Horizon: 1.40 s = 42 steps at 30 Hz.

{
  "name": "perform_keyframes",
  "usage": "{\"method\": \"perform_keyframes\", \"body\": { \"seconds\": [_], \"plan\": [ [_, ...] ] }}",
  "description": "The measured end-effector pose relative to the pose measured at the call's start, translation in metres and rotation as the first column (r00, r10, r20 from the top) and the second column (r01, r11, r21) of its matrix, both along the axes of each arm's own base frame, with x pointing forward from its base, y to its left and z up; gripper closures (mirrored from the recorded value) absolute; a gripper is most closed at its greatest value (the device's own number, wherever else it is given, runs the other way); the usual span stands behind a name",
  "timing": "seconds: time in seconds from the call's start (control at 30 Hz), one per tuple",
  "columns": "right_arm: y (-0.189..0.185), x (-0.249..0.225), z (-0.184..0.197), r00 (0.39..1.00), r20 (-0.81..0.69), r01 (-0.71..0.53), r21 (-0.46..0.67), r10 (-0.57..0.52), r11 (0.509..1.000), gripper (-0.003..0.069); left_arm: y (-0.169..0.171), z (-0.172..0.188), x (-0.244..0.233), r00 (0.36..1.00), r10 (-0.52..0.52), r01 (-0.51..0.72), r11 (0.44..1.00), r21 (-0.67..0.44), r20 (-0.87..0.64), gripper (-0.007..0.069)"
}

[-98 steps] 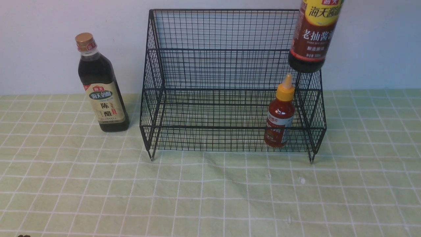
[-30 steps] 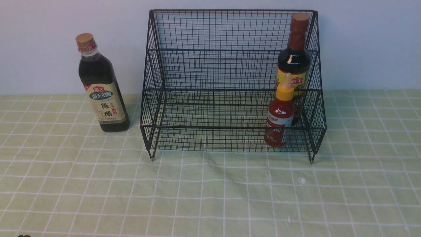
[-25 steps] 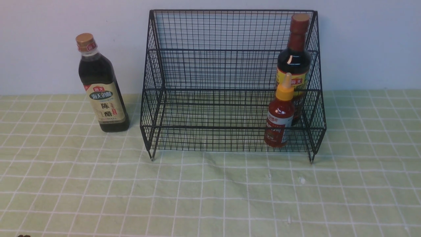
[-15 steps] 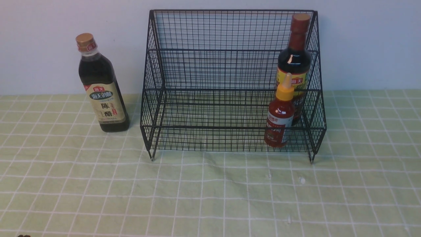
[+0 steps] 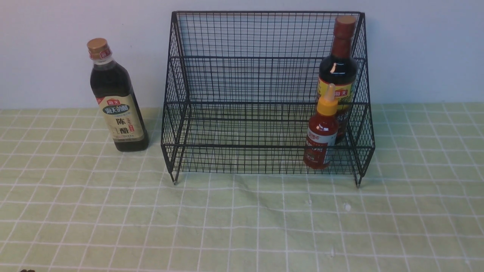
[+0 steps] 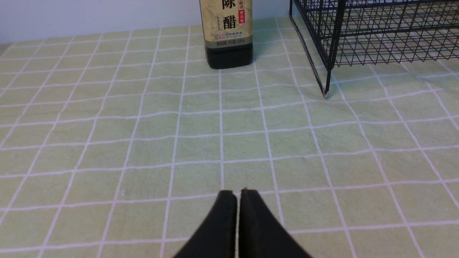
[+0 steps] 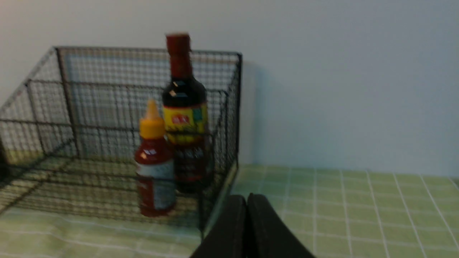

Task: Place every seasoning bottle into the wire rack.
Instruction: Use the left arm to grab the condiment bottle closest to it

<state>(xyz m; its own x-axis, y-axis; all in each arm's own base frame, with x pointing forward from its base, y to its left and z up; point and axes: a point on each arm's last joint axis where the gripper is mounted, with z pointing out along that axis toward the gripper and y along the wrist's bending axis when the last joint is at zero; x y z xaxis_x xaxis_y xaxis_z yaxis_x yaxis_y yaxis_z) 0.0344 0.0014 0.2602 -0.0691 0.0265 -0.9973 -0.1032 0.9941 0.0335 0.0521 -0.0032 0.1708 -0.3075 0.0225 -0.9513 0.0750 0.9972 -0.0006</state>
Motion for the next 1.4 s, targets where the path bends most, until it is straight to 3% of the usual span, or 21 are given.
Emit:
{"method": "perform_keyframes", "body": {
  "seconds": [0.13,0.3,1.4],
  "plan": [
    [-0.005,0.012,-0.04,0.986,-0.092,0.14,-0.016,-0.141,0.99,0.0673,0.0,0.0,0.0,1.0,0.0,0.0,1.0,0.0,0.0,0.0631],
    [-0.008,0.018,-0.08,0.965,-0.177,0.193,-0.035,-0.196,0.981,0.0673,0.0,0.0,0.0,1.0,0.0,0.0,1.0,0.0,0.0,0.0631],
    [-0.008,0.019,-0.079,0.972,-0.134,0.191,-0.038,-0.195,0.981,0.0673,0.0,0.0,0.0,1.0,0.0,0.0,1.0,0.004,0.0,0.0631]
  ]
}}
